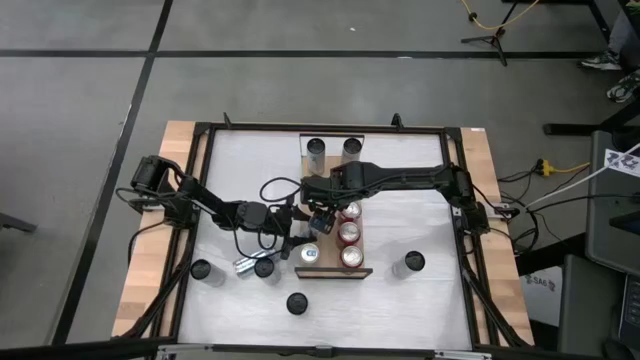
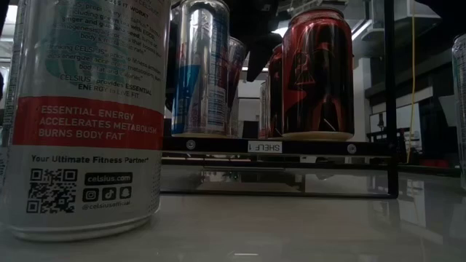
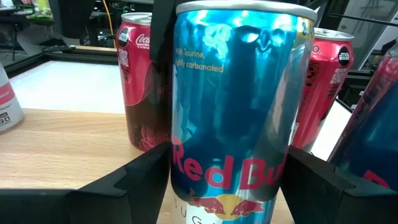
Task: Place canned beverage on shelf
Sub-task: Put the blue soda can on the shelf aligned with the other blue soda can
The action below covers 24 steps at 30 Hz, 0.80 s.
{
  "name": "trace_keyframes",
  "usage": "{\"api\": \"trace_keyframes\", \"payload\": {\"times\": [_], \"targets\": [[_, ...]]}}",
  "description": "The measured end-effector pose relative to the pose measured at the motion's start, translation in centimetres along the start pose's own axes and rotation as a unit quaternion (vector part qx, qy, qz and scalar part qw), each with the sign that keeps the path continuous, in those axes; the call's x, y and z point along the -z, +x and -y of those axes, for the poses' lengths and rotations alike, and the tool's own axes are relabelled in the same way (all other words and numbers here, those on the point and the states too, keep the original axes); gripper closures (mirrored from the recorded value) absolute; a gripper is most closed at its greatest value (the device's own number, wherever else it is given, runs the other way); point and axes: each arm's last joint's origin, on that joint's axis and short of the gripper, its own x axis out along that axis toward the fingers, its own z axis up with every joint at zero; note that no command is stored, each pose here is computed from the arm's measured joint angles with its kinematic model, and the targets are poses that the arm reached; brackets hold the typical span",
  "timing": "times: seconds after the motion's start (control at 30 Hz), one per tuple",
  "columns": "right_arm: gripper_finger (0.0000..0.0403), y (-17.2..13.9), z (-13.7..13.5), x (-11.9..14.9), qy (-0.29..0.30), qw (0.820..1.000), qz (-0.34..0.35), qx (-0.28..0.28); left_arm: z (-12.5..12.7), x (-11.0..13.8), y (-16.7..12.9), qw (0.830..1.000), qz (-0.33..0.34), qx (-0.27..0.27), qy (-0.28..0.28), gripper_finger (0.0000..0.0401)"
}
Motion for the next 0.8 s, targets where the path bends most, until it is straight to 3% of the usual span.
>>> {"api": "trace_keyframes", "payload": {"times": [0.8], "targets": [[0.0116,0.06,-0.06,0.02,-0.001,1.000,-0.002,-0.003,0.16,-0.74,0.51,1.000,0.014,0.007,0.003,0.0135]]}}
